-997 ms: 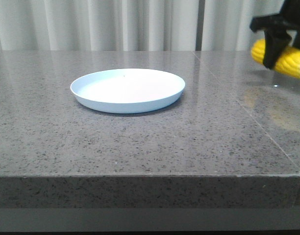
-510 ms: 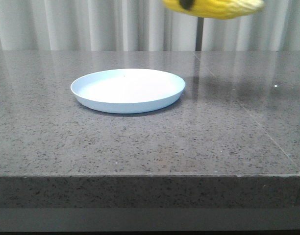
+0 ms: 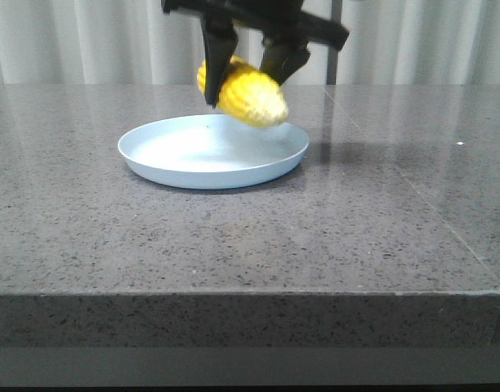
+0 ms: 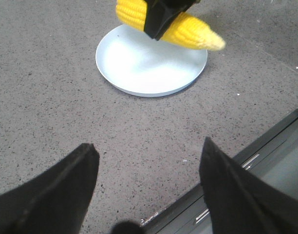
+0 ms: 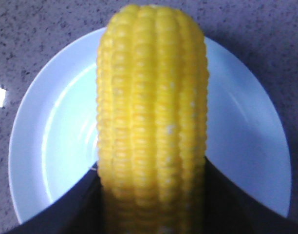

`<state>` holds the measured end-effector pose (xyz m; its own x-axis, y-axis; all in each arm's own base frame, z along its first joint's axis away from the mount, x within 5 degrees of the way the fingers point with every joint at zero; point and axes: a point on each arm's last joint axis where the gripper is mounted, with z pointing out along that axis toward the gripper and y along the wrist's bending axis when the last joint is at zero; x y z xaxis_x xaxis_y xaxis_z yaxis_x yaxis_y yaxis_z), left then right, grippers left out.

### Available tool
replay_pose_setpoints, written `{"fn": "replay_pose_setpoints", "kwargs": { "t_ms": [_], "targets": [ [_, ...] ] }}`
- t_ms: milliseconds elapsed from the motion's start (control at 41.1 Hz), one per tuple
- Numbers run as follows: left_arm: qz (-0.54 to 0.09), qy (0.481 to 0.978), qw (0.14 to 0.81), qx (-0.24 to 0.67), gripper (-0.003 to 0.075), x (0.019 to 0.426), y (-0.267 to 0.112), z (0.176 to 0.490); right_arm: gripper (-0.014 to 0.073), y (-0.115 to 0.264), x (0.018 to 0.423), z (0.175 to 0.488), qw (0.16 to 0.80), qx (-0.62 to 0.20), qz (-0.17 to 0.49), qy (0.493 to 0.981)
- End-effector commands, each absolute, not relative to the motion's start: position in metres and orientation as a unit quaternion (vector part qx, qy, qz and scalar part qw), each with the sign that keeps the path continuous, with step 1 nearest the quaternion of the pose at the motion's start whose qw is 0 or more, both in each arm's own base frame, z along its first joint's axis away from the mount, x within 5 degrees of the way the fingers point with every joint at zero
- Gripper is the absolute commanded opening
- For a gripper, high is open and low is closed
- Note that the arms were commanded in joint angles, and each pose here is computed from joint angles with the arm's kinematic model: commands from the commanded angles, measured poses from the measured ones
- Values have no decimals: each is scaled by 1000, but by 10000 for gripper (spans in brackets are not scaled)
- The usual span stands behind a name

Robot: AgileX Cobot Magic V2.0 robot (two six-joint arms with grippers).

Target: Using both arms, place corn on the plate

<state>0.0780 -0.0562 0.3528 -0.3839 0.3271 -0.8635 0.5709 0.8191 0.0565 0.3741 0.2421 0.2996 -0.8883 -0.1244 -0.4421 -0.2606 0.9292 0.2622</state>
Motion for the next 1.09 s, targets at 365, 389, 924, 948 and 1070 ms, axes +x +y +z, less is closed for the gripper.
{"fn": "replay_pose_setpoints", "kwargs": {
  "t_ms": [365, 389, 924, 948, 1070],
  "targets": [
    [-147, 796, 522, 270, 437, 79, -59, 366, 614, 244, 381, 327, 294, -94, 193, 931],
    [-147, 796, 522, 270, 437, 79, -59, 366, 615, 243, 380, 328, 295, -98, 190, 931],
    [-147, 796, 522, 270, 437, 79, -59, 366, 615, 189, 293, 423, 378, -297, 134, 867],
    [-147, 796, 522, 270, 437, 79, -59, 366, 615, 185, 286, 428, 383, -298, 135, 864],
    [-147, 796, 522, 270, 437, 79, -59, 366, 615, 167, 257, 436, 399, -296, 136, 857]
  ]
}}
